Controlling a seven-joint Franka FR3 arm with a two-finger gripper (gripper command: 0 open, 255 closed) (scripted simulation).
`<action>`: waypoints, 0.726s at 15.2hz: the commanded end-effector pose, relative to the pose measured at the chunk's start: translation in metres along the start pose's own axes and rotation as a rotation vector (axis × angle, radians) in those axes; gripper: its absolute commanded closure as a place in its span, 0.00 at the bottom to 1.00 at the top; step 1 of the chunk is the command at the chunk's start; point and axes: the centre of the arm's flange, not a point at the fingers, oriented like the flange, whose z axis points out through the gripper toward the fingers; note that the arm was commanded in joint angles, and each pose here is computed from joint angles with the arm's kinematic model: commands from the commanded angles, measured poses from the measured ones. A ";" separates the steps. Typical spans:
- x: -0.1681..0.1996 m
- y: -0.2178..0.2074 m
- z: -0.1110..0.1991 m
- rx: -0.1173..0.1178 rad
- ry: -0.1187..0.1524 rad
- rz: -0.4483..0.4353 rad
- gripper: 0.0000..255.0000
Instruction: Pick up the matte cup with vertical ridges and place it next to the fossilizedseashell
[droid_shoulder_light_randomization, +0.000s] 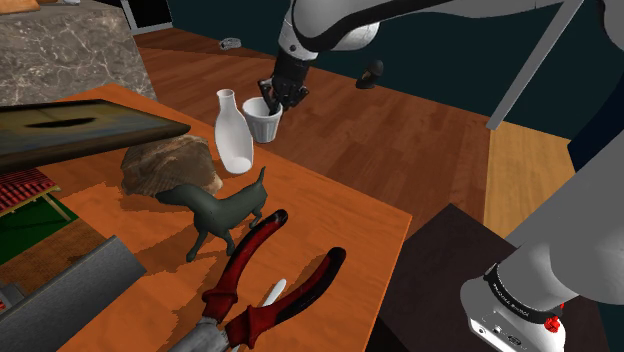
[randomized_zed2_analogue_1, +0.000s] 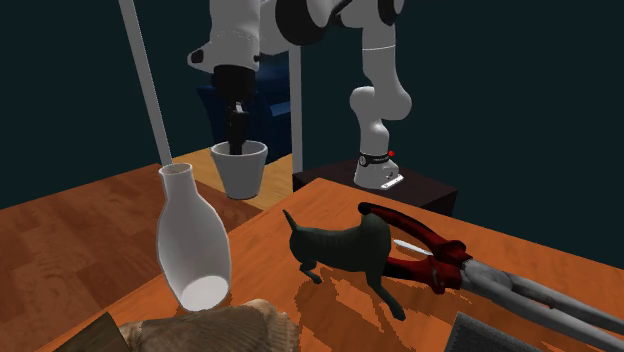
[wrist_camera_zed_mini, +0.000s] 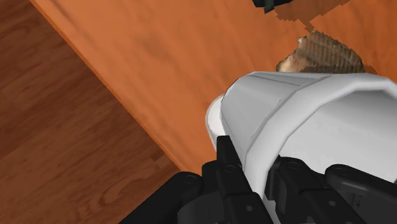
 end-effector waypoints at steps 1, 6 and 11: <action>0.001 0.003 0.011 0.000 0.001 -0.001 1.00; -0.003 0.010 0.036 0.000 0.001 -0.001 1.00; -0.007 0.017 0.061 0.000 0.001 -0.001 1.00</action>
